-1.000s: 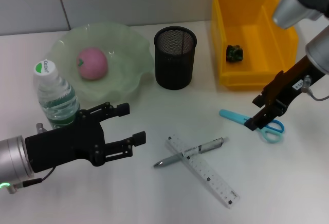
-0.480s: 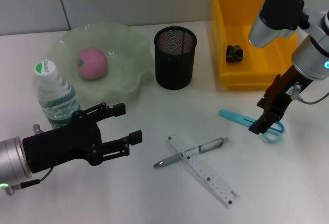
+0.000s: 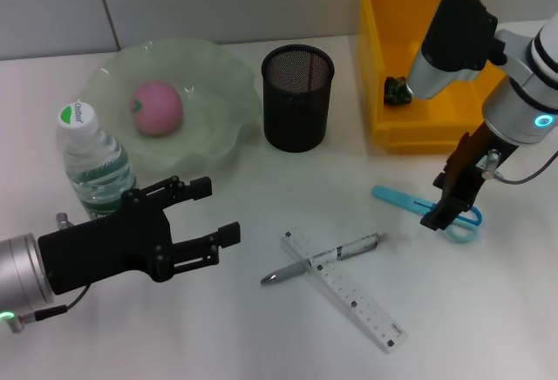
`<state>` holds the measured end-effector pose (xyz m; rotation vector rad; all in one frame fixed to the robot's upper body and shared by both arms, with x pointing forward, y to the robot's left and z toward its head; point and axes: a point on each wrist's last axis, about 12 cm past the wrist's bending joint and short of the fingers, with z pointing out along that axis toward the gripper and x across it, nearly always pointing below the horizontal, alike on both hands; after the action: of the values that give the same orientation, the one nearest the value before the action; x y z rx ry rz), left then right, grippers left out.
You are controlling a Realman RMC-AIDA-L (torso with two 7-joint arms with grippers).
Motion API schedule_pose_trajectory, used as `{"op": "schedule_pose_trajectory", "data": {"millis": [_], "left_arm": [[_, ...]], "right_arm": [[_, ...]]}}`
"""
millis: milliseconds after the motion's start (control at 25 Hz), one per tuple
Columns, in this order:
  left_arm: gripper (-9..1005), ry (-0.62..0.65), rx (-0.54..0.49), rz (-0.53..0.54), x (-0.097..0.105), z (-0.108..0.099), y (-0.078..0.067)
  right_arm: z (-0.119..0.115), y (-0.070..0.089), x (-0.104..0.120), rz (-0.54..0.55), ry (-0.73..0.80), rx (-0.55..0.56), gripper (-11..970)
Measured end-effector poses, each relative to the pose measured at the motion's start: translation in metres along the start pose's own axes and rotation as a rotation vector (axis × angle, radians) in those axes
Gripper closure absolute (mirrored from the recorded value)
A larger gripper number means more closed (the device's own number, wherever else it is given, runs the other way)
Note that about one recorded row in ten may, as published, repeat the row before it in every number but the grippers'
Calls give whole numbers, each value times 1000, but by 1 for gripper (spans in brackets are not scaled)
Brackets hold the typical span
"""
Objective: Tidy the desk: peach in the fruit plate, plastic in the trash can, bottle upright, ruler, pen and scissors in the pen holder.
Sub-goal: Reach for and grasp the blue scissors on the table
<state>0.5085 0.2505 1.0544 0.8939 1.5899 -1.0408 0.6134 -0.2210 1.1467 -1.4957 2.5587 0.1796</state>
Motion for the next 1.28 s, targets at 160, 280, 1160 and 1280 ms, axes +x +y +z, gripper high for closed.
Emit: {"op": "schedule_pose_trajectory", "data": {"millis": [160,280,1160,1280], "left_arm": [[195,1,1,0,0,0,0],[195,1,0,-1,0,0,0],[194,3,-2,-11,0,-2,1],[194,2,-3,-15,0,-2,1]], "right_arm": [[6,-1,-1,5,-5,3,213],[10,-1,-1,6,-4,1,316],[22,-1,-7,-24,18,35,539],[22,-1,-8,-30,22,39,538]]}}
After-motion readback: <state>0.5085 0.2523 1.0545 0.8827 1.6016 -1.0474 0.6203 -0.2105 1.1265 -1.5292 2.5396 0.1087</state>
